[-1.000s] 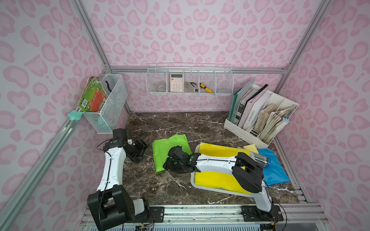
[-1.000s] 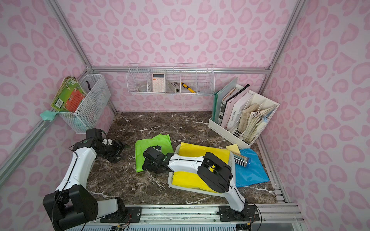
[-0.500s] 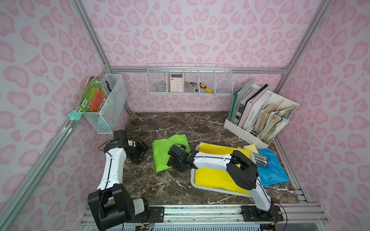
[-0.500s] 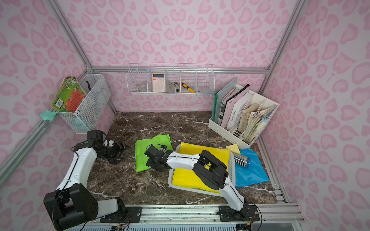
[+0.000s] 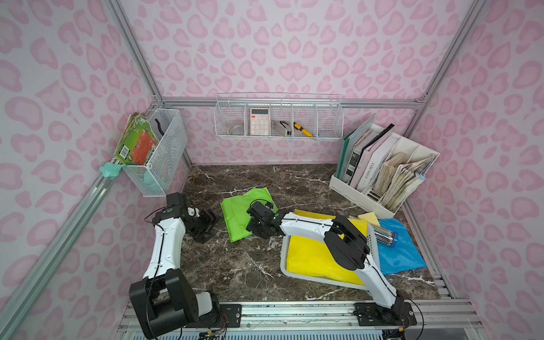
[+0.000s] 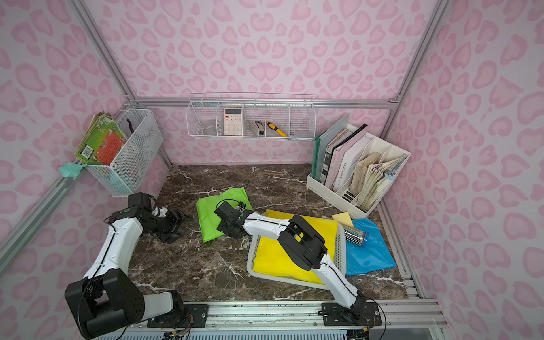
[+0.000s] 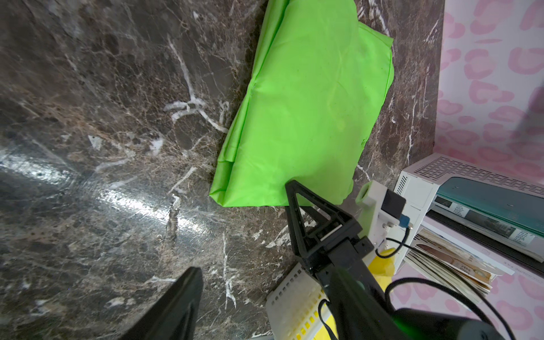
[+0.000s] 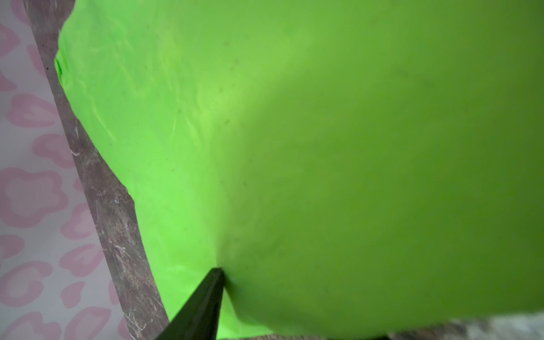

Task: Put the folded raincoat in the basket
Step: Pick up the raincoat from the center of the board.

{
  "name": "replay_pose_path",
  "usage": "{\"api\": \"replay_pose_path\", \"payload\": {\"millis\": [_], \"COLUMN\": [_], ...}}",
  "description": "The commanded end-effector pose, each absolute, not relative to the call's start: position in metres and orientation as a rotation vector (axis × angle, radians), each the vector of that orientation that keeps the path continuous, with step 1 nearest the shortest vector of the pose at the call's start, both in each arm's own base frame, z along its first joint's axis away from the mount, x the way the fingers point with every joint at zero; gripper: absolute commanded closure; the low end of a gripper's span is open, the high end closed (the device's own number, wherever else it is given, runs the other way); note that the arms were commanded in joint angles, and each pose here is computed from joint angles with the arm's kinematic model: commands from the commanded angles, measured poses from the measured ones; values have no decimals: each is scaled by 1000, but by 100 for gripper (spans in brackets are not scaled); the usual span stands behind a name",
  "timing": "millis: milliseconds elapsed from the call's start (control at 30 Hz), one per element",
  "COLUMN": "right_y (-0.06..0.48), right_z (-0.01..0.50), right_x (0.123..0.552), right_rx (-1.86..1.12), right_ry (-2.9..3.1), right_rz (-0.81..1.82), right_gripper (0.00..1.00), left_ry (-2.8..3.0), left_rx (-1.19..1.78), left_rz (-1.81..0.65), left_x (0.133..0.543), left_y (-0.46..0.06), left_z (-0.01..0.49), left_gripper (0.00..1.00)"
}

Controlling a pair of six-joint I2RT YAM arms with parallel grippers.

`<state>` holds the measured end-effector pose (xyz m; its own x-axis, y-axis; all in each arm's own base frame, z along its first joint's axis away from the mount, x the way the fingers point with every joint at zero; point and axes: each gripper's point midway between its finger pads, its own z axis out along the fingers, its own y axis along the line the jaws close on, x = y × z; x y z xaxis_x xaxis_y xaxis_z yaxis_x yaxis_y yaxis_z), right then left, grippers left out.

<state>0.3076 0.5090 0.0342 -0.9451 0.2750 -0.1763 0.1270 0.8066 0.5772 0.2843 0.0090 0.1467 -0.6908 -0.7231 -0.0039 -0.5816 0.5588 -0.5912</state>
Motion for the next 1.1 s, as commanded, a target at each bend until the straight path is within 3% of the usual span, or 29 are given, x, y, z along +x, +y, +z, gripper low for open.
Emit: {"api": "replay_pose_path", "payload": {"millis": [0, 233, 467, 533, 633, 700, 800, 933, 1067], "right_y": [498, 496, 510, 500, 491, 486, 492, 498, 494], "right_z": [8, -6, -7, 2, 17, 23, 38, 61, 59], "right_x": [302, 299, 271, 281, 296, 303, 308, 314, 325], "right_rx": [149, -134, -784, -838, -917, -928, -921, -874, -690], "right_ry": [2851, 2900, 2915, 2904, 2822, 2810, 2774, 2697, 2758], "right_rz": [769, 756, 691, 586, 497, 506, 631, 761, 894], "right_gripper": [58, 80, 81, 82, 70, 51, 37, 32, 31], "left_ry": [2566, 2577, 2578, 2585, 2595, 2600, 2613, 2623, 2655], "left_rx": [-1066, -1062, -1065, -1072, -1092, -1103, -1116, -1160, -1258], "left_rz": [-842, -832, -832, -829, -833, -846, -893, -972, -880], "left_x": [283, 285, 284, 285, 287, 288, 289, 288, 284], "left_y": [7, 9, 9, 10, 11, 10, 6, -3, 6], "left_z": [148, 151, 153, 151, 148, 145, 138, 122, 101], "left_gripper": [27, 27, 26, 26, 26, 26, 27, 31, 38]}}
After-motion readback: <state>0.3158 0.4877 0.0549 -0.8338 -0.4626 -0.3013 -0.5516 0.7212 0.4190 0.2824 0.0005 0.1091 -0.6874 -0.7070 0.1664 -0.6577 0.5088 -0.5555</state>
